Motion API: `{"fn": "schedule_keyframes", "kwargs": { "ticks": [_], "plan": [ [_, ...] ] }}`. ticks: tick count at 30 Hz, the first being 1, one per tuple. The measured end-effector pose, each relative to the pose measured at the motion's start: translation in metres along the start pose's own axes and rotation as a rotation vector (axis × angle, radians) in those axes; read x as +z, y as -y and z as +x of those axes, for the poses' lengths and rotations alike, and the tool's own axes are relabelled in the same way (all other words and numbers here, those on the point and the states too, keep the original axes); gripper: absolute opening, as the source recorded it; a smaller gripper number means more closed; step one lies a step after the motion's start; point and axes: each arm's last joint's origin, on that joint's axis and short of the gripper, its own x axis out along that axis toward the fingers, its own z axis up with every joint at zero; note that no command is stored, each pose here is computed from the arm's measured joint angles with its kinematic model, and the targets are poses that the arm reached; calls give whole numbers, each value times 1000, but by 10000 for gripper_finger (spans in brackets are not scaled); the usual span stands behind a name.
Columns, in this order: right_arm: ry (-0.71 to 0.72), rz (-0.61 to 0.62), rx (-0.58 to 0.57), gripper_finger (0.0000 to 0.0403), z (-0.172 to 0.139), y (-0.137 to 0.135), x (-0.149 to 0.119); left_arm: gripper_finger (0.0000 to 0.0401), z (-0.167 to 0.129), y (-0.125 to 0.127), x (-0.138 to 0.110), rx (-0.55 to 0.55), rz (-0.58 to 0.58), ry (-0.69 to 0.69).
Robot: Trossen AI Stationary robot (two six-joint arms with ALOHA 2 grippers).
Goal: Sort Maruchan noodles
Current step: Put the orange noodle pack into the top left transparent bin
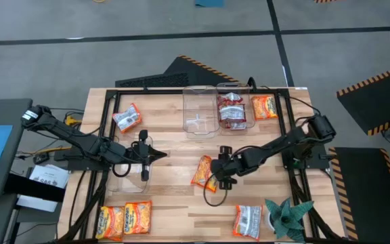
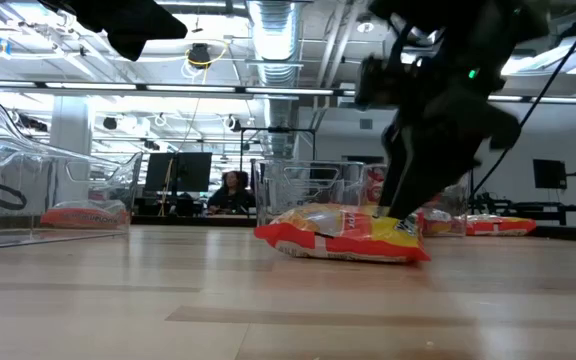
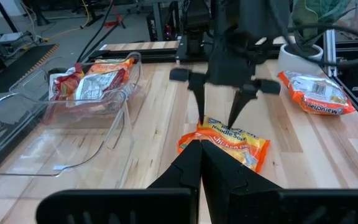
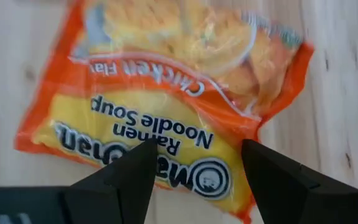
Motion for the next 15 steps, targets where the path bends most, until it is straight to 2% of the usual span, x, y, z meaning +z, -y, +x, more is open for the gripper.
{"fn": "schedule_keyframes", "kwargs": {
  "ticks": [6,9,12,15],
  "plan": [
    [-52,-13,35,258,19,8,-1,0,0,0,0,5,0,0],
    [-84,-22,33,233,27,7,-5,0,0,0,0,5,1,0],
    [-84,-27,6,158,30,3,-6,0,0,0,0,5,0,1],
    [-76,-31,-23,45,26,0,-8,0,-5,-1,3,-4,-6,14]
  ]
}}
